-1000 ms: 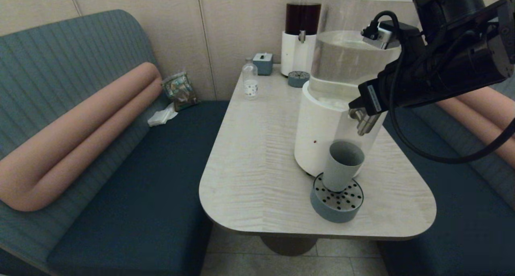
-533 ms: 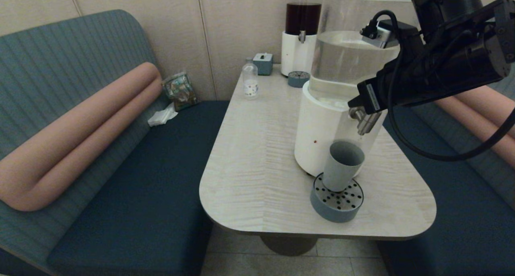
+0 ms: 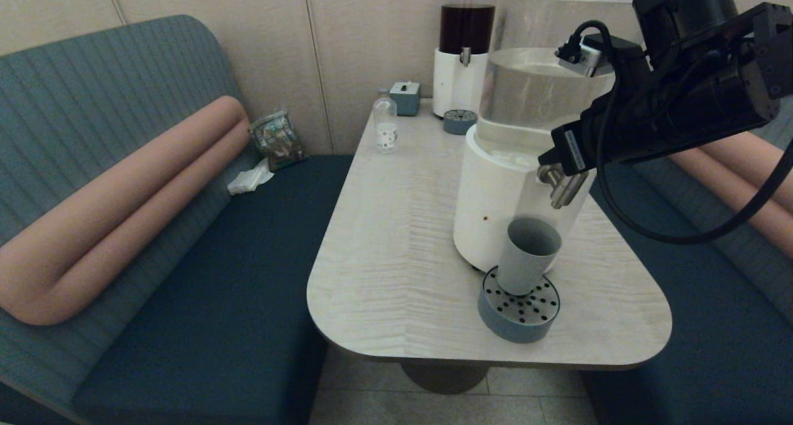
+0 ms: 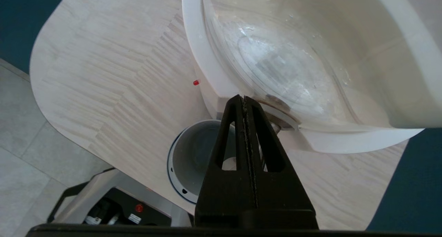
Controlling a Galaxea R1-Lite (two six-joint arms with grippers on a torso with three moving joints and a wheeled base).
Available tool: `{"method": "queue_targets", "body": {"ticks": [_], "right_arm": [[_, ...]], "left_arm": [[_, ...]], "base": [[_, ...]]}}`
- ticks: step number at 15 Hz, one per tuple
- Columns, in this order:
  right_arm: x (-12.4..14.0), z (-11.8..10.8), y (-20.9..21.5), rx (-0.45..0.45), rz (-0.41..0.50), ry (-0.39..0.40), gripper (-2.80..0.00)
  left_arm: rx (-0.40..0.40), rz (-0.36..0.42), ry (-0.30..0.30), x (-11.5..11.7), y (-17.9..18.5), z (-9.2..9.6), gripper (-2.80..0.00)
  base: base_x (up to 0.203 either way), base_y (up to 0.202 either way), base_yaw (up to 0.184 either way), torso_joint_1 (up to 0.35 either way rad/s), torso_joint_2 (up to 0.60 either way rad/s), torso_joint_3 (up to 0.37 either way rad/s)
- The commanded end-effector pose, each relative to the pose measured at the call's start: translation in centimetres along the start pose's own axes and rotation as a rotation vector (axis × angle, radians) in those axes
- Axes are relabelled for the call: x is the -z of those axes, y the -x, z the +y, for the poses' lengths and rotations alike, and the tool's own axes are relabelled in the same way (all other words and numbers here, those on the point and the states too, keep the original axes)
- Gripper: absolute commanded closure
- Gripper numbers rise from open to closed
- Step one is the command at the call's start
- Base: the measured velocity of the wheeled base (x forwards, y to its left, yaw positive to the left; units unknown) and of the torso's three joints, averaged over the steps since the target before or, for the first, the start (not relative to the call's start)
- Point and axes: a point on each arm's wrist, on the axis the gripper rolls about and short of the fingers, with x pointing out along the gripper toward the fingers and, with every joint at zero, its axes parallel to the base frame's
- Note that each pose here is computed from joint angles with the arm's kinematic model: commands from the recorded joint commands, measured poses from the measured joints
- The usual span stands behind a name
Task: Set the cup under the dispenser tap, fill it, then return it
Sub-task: Turn off the faucet
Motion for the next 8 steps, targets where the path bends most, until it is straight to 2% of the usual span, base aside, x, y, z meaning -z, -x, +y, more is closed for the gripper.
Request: {"method": "queue_targets", "body": {"ticks": [1,8], "right_arm": [[0.1,-0.2,-0.2,0.005,0.01,-0.003,0.0],[-0.4,0.1,1.3,-0.018,-0.038,0.002,0.0]], "left_arm": [[0.0,0.0,-0.001,0.0,0.0,0.0,0.0],[-0.001,0.0,0.0,0.0,0.0,0.0,0.0]], "base": [[0.0,0.0,0.0,0.0,0.0,0.0],[0.0,0.0,0.0,0.0,0.0,0.0]]}}
